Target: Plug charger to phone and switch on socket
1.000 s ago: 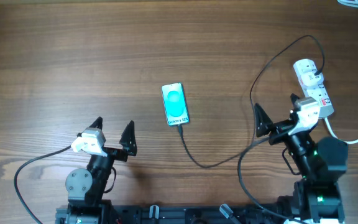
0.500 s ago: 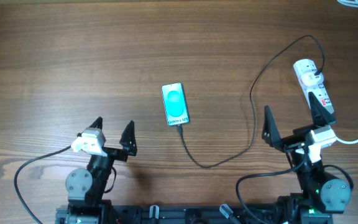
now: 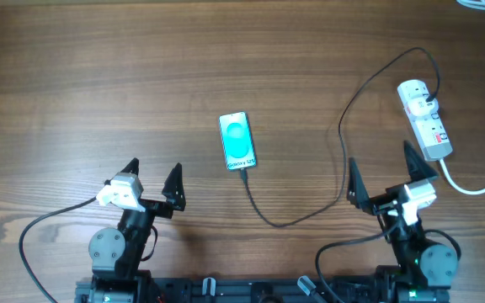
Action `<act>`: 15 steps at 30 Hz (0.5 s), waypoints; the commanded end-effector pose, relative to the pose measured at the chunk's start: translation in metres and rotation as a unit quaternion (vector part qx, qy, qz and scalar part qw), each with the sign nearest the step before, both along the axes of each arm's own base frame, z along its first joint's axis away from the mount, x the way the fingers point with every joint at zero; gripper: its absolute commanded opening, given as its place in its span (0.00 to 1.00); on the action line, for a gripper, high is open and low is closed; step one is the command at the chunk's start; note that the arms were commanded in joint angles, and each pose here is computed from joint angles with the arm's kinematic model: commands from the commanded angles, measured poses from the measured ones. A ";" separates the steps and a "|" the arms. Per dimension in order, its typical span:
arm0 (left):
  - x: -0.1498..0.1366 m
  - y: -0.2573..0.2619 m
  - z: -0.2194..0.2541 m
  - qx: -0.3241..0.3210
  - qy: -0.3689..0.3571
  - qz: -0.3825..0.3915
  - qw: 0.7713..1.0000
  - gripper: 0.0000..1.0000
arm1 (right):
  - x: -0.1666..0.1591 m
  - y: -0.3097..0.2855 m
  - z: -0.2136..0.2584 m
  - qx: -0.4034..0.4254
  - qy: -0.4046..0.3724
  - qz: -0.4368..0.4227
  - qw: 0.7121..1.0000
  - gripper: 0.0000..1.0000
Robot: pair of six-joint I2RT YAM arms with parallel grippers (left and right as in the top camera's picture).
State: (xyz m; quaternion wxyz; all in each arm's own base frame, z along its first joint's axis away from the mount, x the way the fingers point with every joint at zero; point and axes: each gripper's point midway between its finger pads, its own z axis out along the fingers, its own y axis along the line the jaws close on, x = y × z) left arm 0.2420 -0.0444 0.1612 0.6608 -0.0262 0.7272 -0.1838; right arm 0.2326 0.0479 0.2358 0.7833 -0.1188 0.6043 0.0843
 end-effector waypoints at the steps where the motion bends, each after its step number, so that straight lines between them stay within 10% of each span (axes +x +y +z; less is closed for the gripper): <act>1: 0.000 0.003 -0.002 0.008 0.000 0.008 1.000 1.00 | 0.005 0.000 -0.033 -0.007 0.067 -0.003 0.998 1.00; 15: 0.000 0.003 -0.002 0.008 0.000 0.008 1.000 1.00 | 0.009 -0.005 -0.055 -0.004 0.114 -0.019 0.993 1.00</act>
